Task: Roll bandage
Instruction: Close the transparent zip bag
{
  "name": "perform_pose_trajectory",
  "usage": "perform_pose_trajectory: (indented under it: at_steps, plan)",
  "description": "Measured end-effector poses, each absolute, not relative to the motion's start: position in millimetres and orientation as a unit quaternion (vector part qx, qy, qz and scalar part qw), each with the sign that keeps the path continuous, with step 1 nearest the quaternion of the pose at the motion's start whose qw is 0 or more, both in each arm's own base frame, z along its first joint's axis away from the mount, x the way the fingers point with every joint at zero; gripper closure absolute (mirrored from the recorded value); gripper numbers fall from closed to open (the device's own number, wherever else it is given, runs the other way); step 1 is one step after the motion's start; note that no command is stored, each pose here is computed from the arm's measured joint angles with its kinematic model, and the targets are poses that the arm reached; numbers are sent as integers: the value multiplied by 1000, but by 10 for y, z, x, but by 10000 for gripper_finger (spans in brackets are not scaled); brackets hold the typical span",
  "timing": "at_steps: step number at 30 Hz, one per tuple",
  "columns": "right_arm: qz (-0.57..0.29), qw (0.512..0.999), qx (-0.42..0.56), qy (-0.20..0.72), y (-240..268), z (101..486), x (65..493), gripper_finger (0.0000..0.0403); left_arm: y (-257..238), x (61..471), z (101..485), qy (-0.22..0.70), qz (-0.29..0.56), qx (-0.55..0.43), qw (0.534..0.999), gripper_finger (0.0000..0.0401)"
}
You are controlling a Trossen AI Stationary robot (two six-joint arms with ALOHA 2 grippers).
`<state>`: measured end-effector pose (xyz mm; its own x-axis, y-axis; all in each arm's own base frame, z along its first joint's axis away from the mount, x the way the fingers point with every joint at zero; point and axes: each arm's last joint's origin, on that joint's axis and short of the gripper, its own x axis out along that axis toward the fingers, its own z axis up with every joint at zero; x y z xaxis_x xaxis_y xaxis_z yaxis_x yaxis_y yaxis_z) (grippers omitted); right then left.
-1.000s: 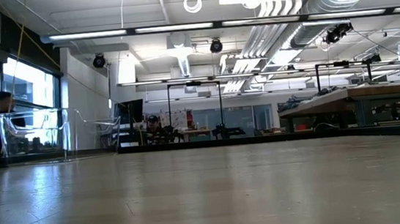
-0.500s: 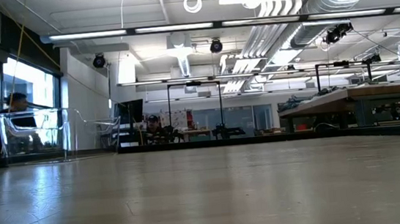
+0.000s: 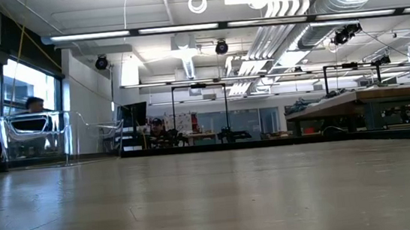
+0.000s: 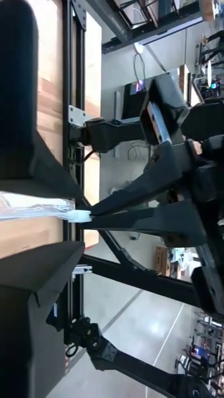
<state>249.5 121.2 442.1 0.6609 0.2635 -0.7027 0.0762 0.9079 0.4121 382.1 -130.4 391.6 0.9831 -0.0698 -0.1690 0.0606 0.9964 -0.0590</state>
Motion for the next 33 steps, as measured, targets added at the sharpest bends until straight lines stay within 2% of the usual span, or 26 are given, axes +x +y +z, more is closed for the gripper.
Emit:
perform_pose_trajectory:
  at_steps: [7, 23, 29, 33]
  plan:
    - [53, 888, 209, 407, 1212, 4424, 2496, 403, -1311, 3850, 3862, 97, -33, -17, 995, 335]
    - [54, 888, 209, 406, 1211, 4427, 2494, 403, -1307, 3841, 3830, 115, -34, -10, 993, 344]
    - [50, 890, 207, 404, 1209, 4428, 2496, 403, -1307, 3841, 3826, 116, -35, -11, 993, 393]
    - [27, 898, 199, 392, 1187, 4438, 2487, 400, -1287, 3836, 3807, 135, -54, -42, 988, 397]
